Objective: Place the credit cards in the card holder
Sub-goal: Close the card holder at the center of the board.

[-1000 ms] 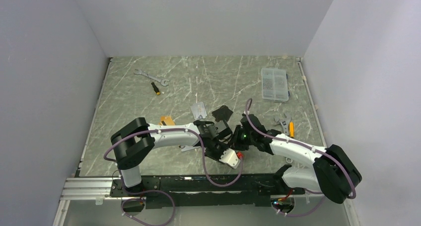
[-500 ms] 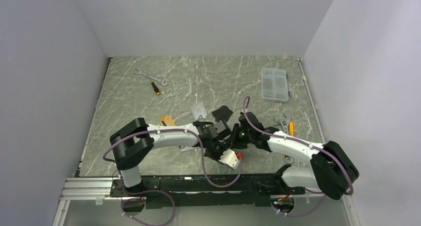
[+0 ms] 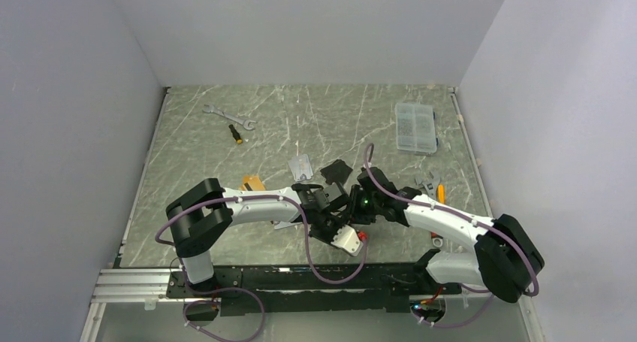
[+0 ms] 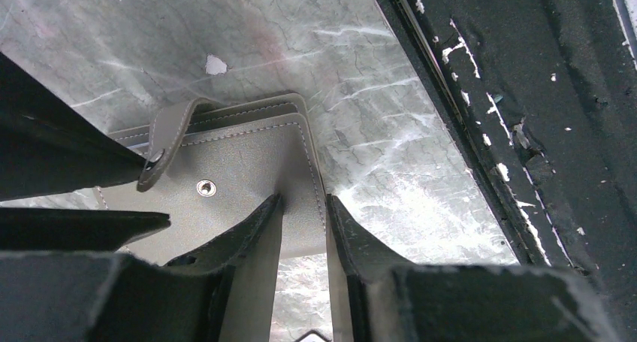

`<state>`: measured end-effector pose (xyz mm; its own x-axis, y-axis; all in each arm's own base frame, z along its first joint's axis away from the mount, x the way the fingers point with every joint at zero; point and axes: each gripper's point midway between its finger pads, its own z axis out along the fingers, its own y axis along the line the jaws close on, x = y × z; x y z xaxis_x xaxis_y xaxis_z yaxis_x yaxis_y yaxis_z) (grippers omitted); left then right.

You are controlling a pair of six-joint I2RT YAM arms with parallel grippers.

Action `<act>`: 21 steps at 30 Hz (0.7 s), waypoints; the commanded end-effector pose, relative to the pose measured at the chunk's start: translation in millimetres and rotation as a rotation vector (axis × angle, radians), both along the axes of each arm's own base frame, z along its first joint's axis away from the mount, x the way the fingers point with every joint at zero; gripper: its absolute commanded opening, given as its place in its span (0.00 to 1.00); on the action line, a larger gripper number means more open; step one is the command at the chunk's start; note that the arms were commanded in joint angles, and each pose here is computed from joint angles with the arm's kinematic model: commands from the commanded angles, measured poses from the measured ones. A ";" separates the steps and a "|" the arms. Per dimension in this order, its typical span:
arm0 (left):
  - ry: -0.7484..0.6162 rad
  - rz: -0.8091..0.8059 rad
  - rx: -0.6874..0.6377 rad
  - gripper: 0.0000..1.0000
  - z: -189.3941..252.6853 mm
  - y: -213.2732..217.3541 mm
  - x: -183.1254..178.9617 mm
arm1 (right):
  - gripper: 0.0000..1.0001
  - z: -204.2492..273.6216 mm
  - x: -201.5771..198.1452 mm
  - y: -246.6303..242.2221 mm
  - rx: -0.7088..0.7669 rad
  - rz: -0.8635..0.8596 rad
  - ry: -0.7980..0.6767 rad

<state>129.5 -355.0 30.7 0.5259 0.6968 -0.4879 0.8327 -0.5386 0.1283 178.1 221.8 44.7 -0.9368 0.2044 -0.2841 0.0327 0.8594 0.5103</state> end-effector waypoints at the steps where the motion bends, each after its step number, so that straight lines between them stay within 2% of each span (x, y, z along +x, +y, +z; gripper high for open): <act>1: 0.050 -0.033 0.059 0.32 -12.6 13.9 -18.5 | 0.34 28.1 10.3 -2.8 -0.027 0.011 -0.086; 4: 0.049 -0.032 0.056 0.31 -11.3 12.7 -18.0 | 0.39 33.5 9.6 -4.9 -0.056 0.021 -0.088; 15: 0.046 -0.032 0.054 0.31 -10.1 12.4 -17.6 | 0.38 20.4 -3.7 -5.6 -0.225 0.062 -0.016; 18: 0.047 -0.033 0.052 0.31 -9.3 12.1 -17.7 | 0.35 19.6 -4.4 -3.9 -0.248 0.068 -0.011; 21: 0.045 -0.032 0.051 0.31 -8.7 12.3 -17.6 | 0.26 21.5 -2.4 -2.5 -0.242 0.059 -0.023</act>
<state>129.0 -354.9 31.0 0.5293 0.6957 -0.4856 0.8308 -0.5412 0.1302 170.2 220.6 55.7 -0.9487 0.0675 -0.3089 -0.0334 0.9500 0.3105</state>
